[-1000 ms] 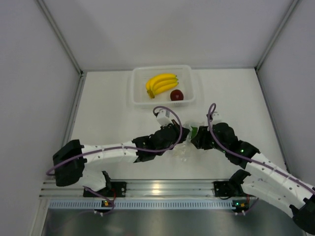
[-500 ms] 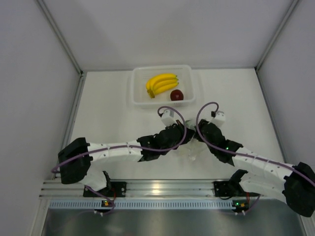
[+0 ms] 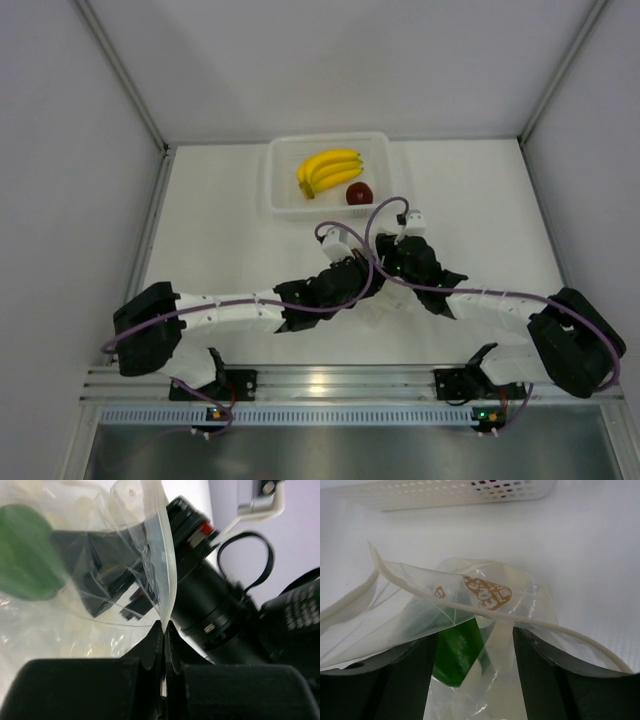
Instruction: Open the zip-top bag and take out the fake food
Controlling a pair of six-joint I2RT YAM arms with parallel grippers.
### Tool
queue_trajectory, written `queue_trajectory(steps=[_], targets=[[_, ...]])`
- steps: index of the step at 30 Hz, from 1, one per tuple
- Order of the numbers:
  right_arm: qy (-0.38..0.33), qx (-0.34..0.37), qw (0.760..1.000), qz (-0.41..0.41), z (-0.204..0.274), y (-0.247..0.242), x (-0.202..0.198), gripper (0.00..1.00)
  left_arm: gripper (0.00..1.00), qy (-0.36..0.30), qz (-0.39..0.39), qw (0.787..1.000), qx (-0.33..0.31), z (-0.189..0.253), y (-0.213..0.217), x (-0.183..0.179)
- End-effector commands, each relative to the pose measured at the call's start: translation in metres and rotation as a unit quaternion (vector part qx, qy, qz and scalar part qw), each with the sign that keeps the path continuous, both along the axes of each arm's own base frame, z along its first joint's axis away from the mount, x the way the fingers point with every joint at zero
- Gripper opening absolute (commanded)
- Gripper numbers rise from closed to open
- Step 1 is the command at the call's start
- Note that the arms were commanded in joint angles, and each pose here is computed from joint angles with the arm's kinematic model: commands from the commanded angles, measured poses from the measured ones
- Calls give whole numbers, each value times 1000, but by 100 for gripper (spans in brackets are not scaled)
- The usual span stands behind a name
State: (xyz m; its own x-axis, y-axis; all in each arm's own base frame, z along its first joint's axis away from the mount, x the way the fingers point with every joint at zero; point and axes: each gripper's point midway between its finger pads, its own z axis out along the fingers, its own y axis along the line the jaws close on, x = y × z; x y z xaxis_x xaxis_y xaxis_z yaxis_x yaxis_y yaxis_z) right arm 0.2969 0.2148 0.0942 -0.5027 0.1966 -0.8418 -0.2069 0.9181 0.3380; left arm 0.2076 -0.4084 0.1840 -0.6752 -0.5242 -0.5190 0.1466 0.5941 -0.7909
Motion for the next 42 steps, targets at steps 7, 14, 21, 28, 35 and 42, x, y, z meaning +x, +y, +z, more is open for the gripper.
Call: queue_trajectory(steps=[7,14,21,28,35,42], targets=[[-35,47,994,92,33,46,8,53,0,-8,63,998,-30,-3,73,0],[-32,68,985,157,66,97,-22,42,0,-13,106,993,-44,-10,110,-2],[-51,-10,985,167,59,132,-16,48,0,-23,109,993,-45,-8,121,-3],[-69,-73,984,145,21,135,11,43,0,-25,132,989,-60,-14,145,-4],[-64,-96,977,177,-2,149,19,56,0,-22,152,986,-59,-28,169,-4],[-55,-147,969,192,-19,156,31,74,0,-18,153,986,-59,-32,178,-1]])
